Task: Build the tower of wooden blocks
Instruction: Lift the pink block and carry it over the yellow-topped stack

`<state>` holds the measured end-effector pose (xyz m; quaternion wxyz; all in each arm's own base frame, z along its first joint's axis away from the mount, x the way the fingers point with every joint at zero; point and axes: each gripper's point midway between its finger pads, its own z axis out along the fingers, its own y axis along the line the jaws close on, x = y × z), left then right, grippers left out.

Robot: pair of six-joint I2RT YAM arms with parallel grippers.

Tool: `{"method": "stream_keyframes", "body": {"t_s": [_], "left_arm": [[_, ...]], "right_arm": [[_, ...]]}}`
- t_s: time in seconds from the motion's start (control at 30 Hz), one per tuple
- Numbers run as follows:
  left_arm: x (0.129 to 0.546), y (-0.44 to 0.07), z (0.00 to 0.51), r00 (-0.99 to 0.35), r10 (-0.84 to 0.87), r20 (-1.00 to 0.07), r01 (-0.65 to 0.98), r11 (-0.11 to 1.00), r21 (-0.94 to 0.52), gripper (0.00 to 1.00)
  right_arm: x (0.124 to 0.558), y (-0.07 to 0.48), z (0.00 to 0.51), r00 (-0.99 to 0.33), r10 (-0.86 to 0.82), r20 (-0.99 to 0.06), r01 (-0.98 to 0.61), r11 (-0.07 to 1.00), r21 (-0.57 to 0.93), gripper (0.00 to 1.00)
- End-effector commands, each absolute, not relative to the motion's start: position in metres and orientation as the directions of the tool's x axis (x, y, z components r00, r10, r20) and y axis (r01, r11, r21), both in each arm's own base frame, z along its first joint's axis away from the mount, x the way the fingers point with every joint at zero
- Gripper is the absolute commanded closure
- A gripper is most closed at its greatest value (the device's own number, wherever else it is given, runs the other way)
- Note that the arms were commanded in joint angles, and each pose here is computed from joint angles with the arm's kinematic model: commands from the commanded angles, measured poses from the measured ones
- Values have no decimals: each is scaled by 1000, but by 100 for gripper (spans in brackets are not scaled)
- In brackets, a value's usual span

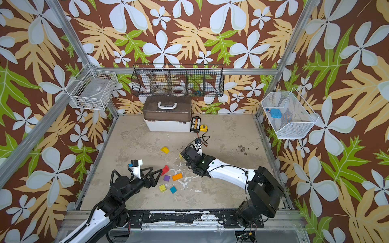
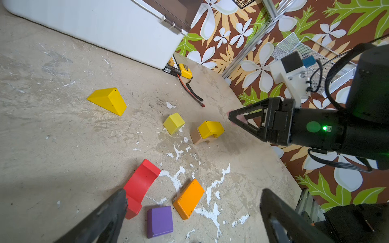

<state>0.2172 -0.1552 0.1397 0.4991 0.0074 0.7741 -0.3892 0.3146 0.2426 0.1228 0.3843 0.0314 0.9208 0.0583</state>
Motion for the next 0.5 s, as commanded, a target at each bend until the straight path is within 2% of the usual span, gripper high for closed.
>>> {"method": "stream_keyframes", "body": {"t_s": [0.0, 0.27, 0.47], "left_arm": [[218, -156, 147, -481, -388, -786, 416, 688, -595, 0], [219, -156, 147, -481, -390, -785, 413, 689, -595, 0], [219, -155, 147, -481, -391, -785, 410, 691, -595, 0]], "right_arm": [[317, 247, 118, -717, 75, -693, -2, 994, 110, 65], [324, 252, 104, -737, 59, -673, 5, 997, 82, 62], [326, 250, 98, -744, 50, -666, 11, 998, 63, 56]]}}
